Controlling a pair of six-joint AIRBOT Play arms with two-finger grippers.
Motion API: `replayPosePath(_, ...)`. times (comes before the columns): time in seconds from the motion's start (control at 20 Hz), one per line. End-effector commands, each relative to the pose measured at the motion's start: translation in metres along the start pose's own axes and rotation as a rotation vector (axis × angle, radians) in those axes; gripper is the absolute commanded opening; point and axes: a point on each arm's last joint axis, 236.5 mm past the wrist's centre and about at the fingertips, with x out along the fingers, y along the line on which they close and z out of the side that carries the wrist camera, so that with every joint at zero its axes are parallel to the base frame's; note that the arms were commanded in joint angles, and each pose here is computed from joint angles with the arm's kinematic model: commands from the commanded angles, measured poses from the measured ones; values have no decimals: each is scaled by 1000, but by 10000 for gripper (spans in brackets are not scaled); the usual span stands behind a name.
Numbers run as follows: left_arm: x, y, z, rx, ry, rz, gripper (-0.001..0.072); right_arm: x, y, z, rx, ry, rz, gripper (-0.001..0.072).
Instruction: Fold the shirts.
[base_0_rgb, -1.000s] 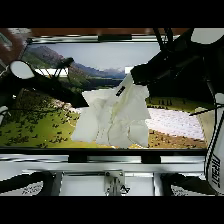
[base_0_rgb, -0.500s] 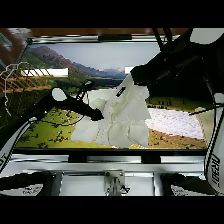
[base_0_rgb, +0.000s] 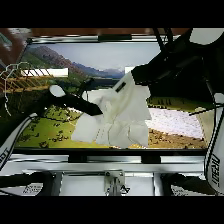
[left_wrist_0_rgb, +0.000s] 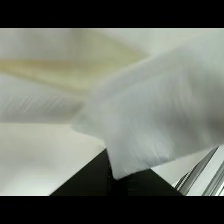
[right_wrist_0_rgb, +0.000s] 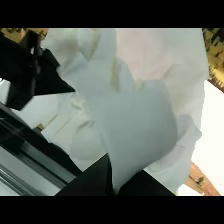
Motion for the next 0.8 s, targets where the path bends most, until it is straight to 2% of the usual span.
replayPosePath(0.0, -100, -5, 69, 52, -227, 51, 61, -2, -31, -2, 50, 5, -130, 87)
replayPosePath(0.1, -205, -34, 124, 96, -469, 127, 61, -8, -49, 2, 94, -21, -209, 87)
replayPosePath(0.2, -304, -97, 157, 226, -685, 185, 61, -26, -38, 33, 93, -173, -177, 87)
replayPosePath(0.3, -376, -176, 166, 361, -852, 197, 61, -70, -13, 84, 61, -464, -102, 87)
replayPosePath(0.4, -430, -245, 157, 469, -984, 193, 61, -150, 8, 129, 35, -823, -59, 87)
replayPosePath(0.5, -467, -284, 138, 563, -1077, 251, 61, -223, 22, 139, 45, -1062, -29, 86)
replayPosePath(0.6, -477, -280, 119, 521, -1083, 339, 61, -238, 29, 123, 73, -1062, -7, 87)
replayPosePath(0.75, -437, -219, 92, 318, -885, 423, 61, -173, 26, 79, 106, -738, -7, 87)
